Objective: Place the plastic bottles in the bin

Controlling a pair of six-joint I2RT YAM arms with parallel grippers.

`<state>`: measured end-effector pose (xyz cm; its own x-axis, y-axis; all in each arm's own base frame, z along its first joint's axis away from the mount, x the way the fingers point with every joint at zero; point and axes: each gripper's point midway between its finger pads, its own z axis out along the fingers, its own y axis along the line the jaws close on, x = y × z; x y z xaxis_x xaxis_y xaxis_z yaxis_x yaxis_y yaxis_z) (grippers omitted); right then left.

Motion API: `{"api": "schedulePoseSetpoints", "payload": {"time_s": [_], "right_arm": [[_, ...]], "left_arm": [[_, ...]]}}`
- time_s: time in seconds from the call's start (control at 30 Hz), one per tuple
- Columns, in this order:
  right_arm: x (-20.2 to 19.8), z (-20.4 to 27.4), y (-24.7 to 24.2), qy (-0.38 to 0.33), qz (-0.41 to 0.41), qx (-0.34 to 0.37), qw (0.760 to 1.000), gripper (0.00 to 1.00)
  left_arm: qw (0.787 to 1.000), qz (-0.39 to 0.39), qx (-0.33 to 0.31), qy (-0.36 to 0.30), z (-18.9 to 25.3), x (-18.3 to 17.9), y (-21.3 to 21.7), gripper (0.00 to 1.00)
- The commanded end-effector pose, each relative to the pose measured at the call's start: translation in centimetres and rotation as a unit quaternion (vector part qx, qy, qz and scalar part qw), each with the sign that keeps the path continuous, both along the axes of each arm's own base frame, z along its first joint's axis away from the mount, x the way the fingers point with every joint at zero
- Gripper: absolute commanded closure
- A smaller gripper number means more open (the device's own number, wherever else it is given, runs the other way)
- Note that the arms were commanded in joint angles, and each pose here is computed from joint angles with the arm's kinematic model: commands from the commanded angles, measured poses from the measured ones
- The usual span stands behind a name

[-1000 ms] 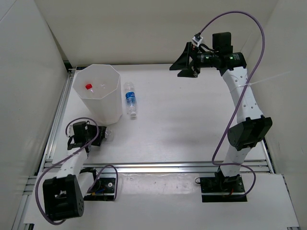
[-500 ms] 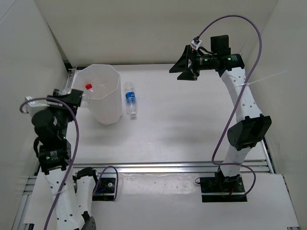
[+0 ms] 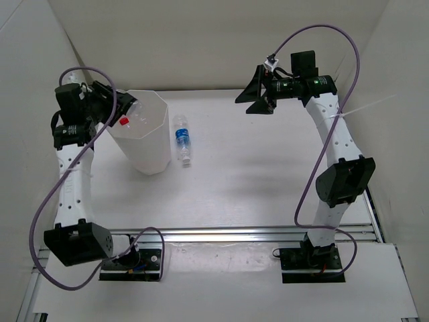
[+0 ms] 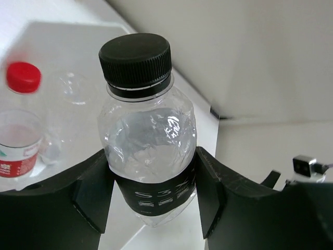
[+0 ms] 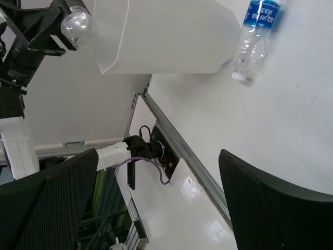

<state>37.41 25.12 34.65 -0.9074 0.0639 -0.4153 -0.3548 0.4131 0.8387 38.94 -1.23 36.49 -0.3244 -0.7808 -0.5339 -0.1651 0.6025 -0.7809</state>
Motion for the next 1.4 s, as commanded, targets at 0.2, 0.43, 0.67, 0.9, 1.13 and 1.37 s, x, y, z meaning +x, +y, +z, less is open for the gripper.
{"api": "schedulePoseSetpoints", "payload": {"time_s": [0.2,0.43,0.67,0.9,1.13,1.37], "right_arm": [[1.1,-1.1,0.7,0.011,0.003,0.012,1.000,0.00],[2.7,-7.5,4.8,0.061,0.015,-0.003,0.998,0.00],[4.6,-15.6,12.7,0.100,0.064,-0.031,0.992,0.00],[3.6,-21.5,15.3,0.150,0.085,-0.034,0.984,0.00],[4.0,-24.8,17.8,0.161,0.098,-0.020,0.982,0.00],[7.8,-25.9,19.4,0.141,0.045,-0.006,0.989,0.00]], "left_arm": [[0.994,-0.035,0.048,-0.092,6.2,-4.0,-2.4,0.00],[0.988,0.069,0.082,-0.107,8.0,-8.6,0.8,0.00],[0.981,0.132,0.109,0.092,-2.3,-14.3,3.1,0.00],[0.967,0.158,0.159,0.119,-4.1,-18.5,4.3,0.00],[0.958,0.176,0.166,0.156,-4.5,-20.8,4.8,0.00],[0.959,0.162,0.149,0.178,-4.9,-20.8,4.1,0.00]]}}
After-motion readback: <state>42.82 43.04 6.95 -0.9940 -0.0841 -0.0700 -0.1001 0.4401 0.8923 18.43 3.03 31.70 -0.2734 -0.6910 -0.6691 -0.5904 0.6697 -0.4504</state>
